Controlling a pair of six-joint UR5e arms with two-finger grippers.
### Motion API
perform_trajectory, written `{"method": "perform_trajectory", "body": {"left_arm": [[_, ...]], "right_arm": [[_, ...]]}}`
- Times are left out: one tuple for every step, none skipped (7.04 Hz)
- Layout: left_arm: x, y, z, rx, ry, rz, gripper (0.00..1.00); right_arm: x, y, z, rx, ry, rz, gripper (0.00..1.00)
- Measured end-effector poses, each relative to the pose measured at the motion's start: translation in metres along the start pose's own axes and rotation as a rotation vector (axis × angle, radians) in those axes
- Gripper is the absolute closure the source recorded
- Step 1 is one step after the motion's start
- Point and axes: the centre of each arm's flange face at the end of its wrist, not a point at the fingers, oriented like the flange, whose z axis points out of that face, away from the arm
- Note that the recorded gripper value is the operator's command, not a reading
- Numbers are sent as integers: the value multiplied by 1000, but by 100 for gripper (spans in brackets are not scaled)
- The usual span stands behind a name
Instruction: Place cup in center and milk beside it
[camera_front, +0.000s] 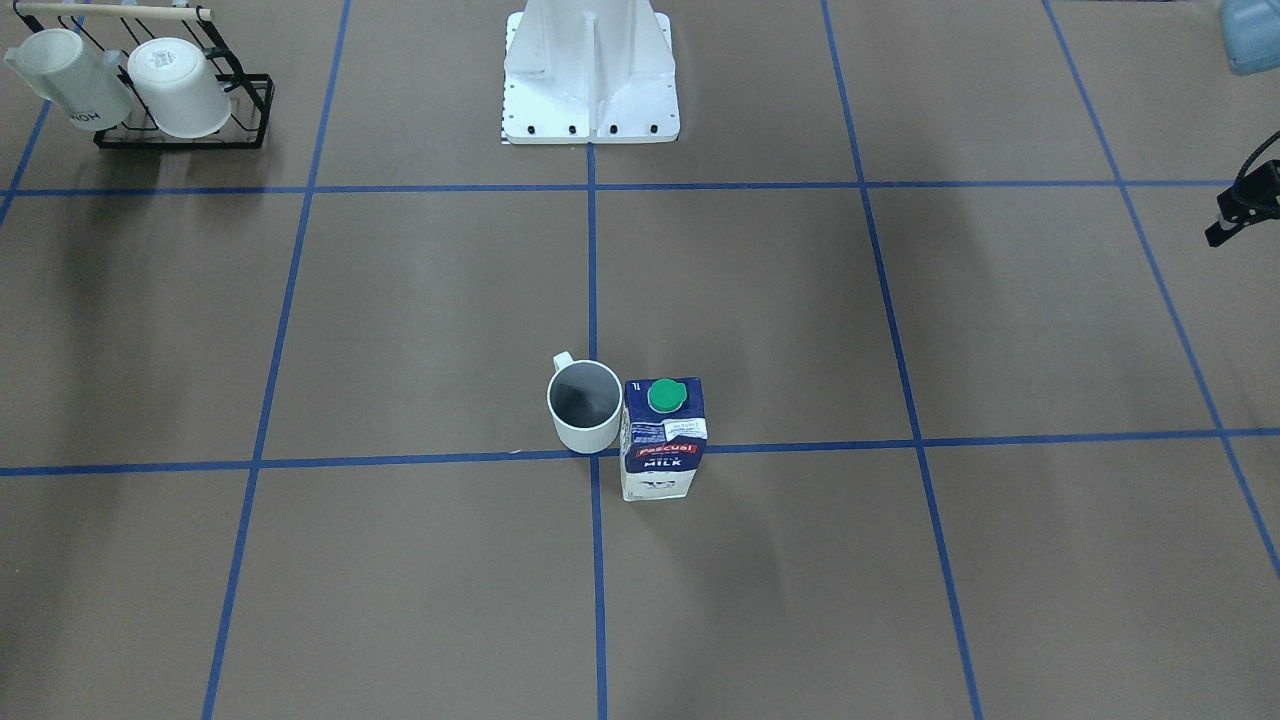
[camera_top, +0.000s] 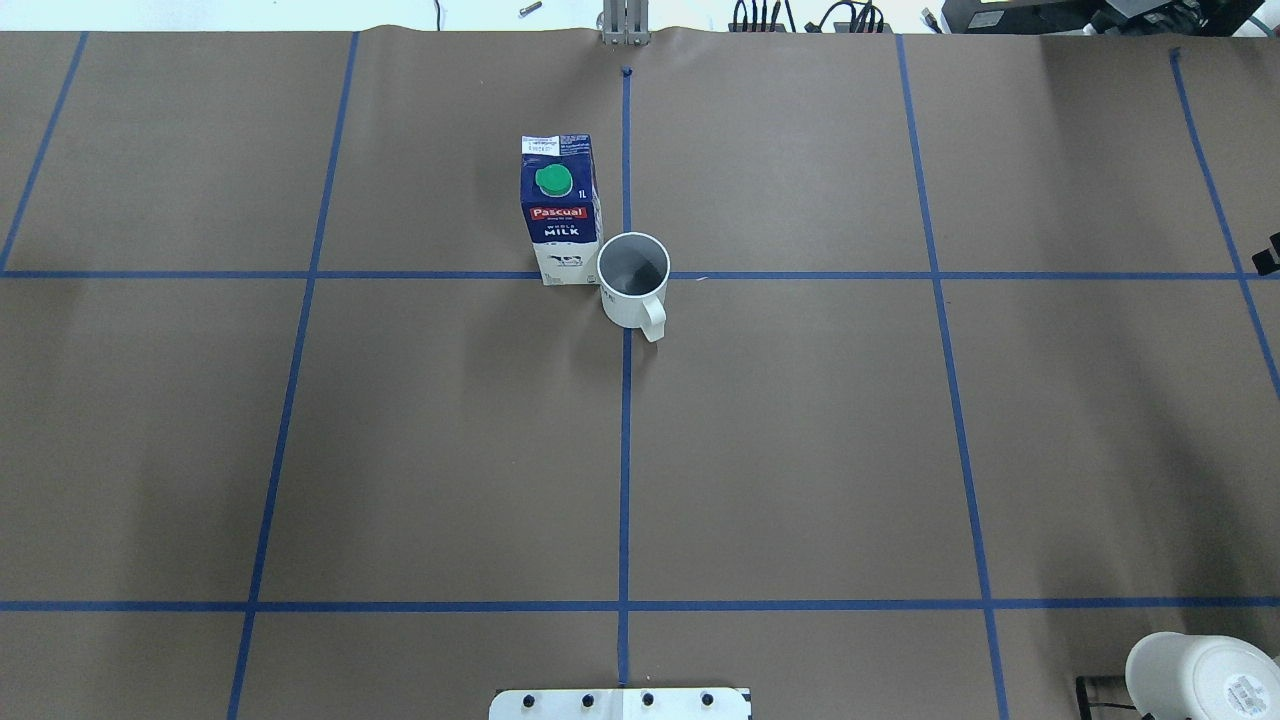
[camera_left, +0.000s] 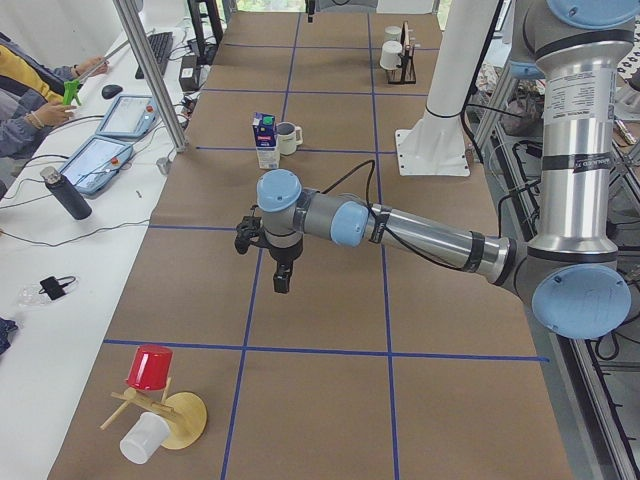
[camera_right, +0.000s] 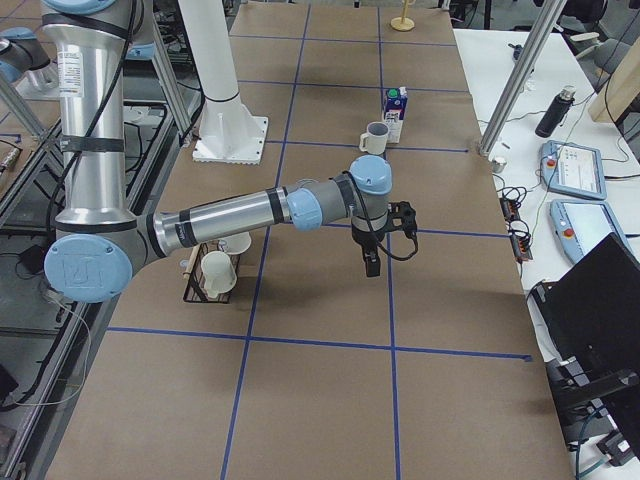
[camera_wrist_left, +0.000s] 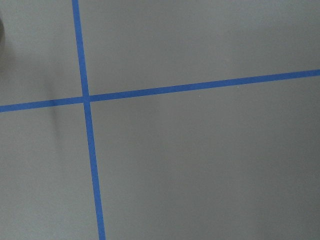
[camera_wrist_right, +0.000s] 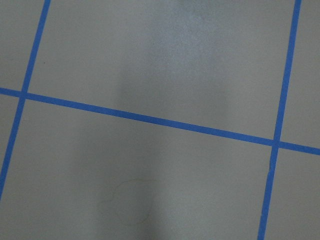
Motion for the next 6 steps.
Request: {"method": "perform_trajectory", "body": {"left_arm": [[-3,0,3,-6,-1,-5,2],[-7,0,7,-13,-1,-11,2],[-9,0,9,-18,-1,-16,2],[-10,-1,11,-21,0,-18,2],[-11,-1,12,-23,0,-20,2],[-11,-1,12,-24,1,-21,2]], "right_arm": [[1,0,1,1,2,0,0],[1,0,1,0,3,1,0],[1,0,2,0,2,4,0],[1,0,2,0,2,6,0],[0,0,1,2,1,5,0],[-1,0,0,3,0,5,0]]}}
